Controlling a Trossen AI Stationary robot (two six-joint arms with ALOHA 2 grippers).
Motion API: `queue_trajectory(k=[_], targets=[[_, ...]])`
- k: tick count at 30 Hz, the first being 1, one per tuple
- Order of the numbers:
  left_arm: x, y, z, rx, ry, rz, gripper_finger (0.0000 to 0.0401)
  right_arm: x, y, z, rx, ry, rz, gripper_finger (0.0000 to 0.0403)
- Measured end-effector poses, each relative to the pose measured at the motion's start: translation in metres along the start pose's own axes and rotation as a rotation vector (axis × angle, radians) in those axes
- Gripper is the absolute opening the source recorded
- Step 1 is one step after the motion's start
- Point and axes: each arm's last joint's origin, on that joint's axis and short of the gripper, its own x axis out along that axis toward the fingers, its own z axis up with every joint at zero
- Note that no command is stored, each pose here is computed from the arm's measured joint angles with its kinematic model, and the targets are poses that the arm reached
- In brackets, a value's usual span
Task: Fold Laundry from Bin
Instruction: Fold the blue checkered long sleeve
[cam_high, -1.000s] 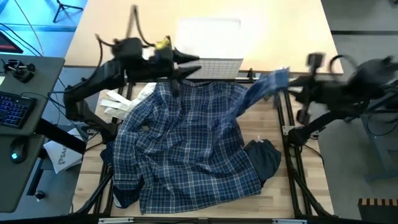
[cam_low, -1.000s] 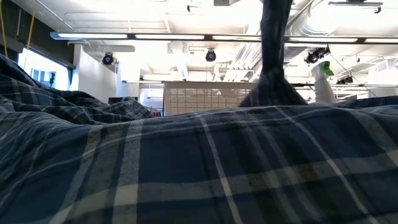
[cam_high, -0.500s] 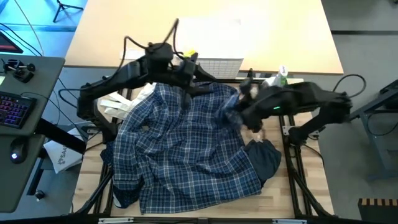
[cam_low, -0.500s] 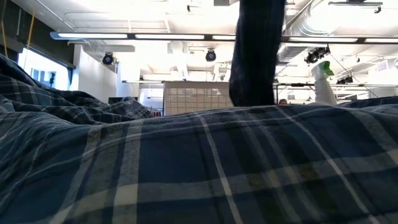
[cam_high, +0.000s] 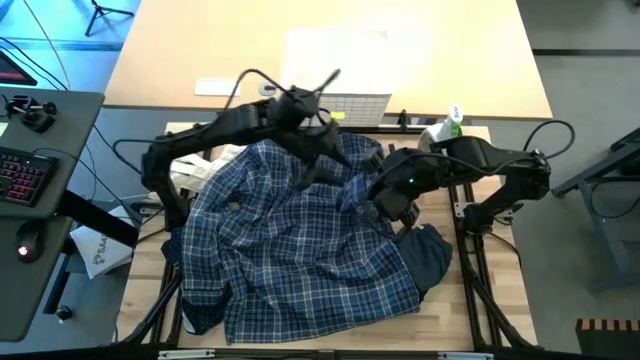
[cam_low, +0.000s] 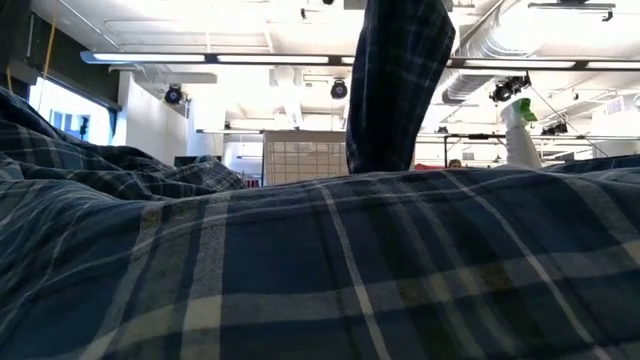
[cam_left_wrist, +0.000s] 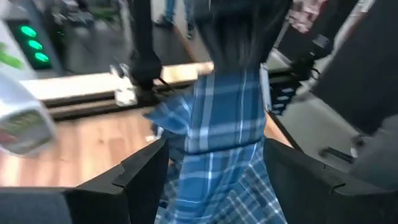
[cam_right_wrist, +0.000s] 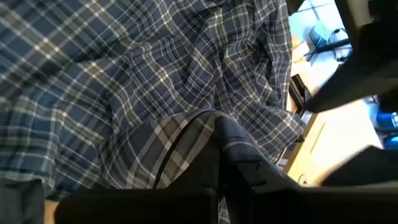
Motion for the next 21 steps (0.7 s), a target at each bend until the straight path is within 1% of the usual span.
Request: queue_trajectory(k=[2, 4, 8, 9, 12, 14, 17, 19, 21], targets=[[0.011, 0.004, -0.004, -0.005, 0.010, -0.028, 0.0251, -0.003, 0.000, -0.001, 0.024, -0.006, -0.004, 0.0000], [0.022, 0.007, -0.005, 0.007, -0.008, -0.049, 0.0251, -0.005, 0.000, -0.001, 0.050, -0.011, -0.007, 0.0000], [0.034, 0.013, -0.005, -0.018, -0.042, -0.070, 0.0251, -0.005, 0.001, -0.001, 0.109, -0.015, -0.001, 0.0000], [0.034, 0.013, -0.005, -0.017, -0.051, -0.099, 0.0251, -0.005, 0.001, -0.001, 0.126, -0.021, 0.006, 0.0000], [0.032, 0.009, -0.002, -0.002, -0.093, -0.243, 0.0248, -0.005, 0.001, 0.000, 0.183, -0.037, 0.025, 0.0000], [0.033, 0.004, -0.001, 0.001, -0.098, -0.300, 0.0241, -0.005, 0.001, 0.000, 0.219, -0.037, 0.027, 0.0000], [0.036, 0.000, -0.002, -0.001, -0.087, -0.315, 0.0214, -0.005, 0.001, 0.000, 0.272, -0.036, 0.029, 0.0000], [0.037, -0.002, -0.001, 0.005, -0.088, -0.303, 0.0184, -0.005, 0.002, 0.000, 0.304, -0.045, 0.043, 0.0000], [0.039, -0.004, -0.001, 0.014, -0.084, -0.282, 0.0146, -0.005, 0.003, 0.001, 0.354, -0.069, 0.080, 0.0000]])
